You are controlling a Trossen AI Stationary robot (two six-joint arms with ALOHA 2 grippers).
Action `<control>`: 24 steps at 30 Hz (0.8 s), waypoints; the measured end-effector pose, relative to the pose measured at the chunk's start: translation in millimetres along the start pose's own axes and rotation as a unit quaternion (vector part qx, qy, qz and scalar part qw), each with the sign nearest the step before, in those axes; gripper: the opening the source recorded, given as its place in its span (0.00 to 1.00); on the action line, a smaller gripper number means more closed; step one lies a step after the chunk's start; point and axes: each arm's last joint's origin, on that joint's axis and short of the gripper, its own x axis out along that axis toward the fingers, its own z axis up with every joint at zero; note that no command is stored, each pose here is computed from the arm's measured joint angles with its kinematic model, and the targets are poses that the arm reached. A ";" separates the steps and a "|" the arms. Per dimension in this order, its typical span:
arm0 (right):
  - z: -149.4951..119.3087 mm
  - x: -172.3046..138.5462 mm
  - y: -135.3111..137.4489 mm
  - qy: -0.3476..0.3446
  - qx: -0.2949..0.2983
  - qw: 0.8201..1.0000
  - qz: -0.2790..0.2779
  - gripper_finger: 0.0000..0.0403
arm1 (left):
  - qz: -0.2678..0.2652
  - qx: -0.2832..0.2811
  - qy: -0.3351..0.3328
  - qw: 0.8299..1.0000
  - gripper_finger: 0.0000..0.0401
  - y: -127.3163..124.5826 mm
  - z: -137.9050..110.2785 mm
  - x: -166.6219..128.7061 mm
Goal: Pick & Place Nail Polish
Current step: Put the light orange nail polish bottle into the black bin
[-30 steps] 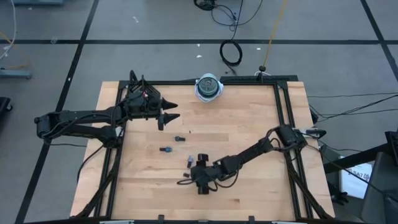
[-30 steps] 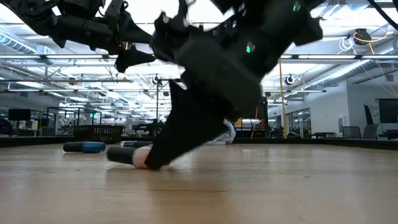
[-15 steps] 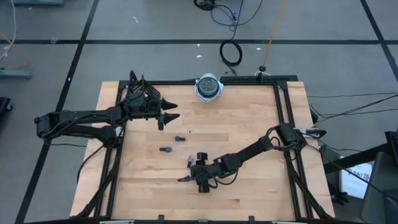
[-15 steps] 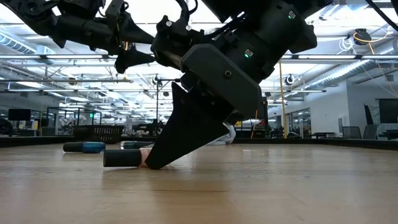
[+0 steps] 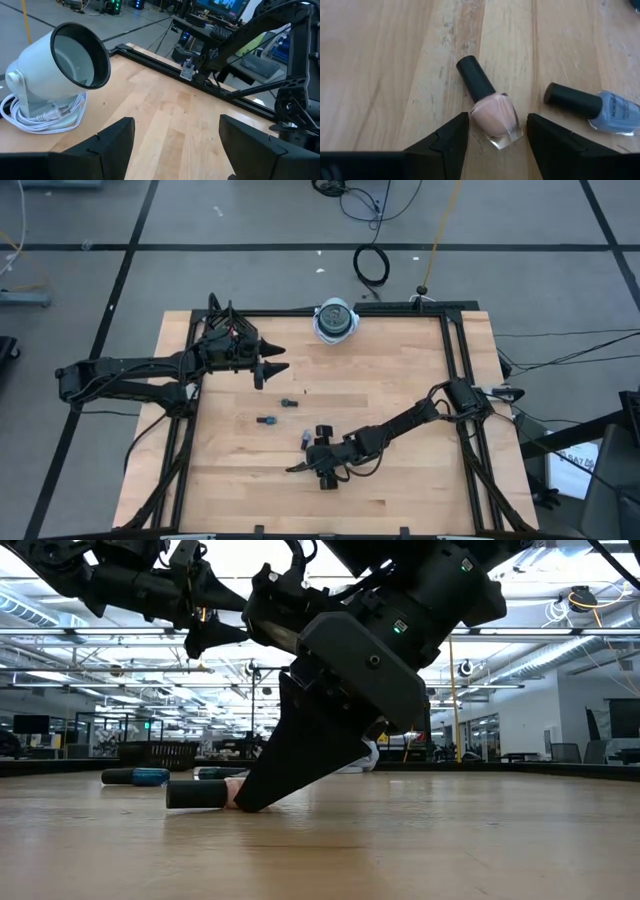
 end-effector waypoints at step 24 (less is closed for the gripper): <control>-0.1 1.0 -3.3 0.005 -0.054 0.998 0.012 0.21 | 0.002 -0.018 0.006 1.000 0.69 0.4 -1.3 0.0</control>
